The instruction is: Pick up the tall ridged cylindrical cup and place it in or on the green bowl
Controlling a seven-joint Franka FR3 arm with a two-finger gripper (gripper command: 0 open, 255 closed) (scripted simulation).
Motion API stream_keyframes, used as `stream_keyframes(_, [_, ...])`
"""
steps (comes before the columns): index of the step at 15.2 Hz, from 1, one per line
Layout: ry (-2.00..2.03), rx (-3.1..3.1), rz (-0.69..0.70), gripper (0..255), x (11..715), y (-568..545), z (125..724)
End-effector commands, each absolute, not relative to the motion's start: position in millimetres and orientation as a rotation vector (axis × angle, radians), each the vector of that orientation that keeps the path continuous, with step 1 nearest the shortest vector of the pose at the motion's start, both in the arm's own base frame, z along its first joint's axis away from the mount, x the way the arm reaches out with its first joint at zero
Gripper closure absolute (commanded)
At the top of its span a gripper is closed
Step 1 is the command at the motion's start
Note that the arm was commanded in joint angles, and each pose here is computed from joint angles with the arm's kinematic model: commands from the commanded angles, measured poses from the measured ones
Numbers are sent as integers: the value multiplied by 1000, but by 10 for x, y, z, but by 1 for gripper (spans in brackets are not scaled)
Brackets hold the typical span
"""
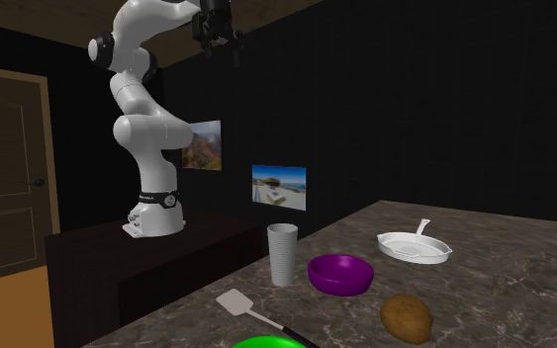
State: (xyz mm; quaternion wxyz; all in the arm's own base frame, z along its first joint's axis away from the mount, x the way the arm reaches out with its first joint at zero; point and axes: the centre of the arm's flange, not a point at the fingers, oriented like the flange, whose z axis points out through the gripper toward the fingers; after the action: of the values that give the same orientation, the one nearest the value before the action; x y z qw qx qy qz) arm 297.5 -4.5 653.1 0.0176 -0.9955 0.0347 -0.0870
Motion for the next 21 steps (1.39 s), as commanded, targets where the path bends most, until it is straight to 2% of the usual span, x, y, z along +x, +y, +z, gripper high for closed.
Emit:
stream_keyframes(1, [108, -3093, -270, 0, 2975, -45, 6531])
stream_keyframes(21, [-182, -3157, -297, 0, 3607, 795, 4085])
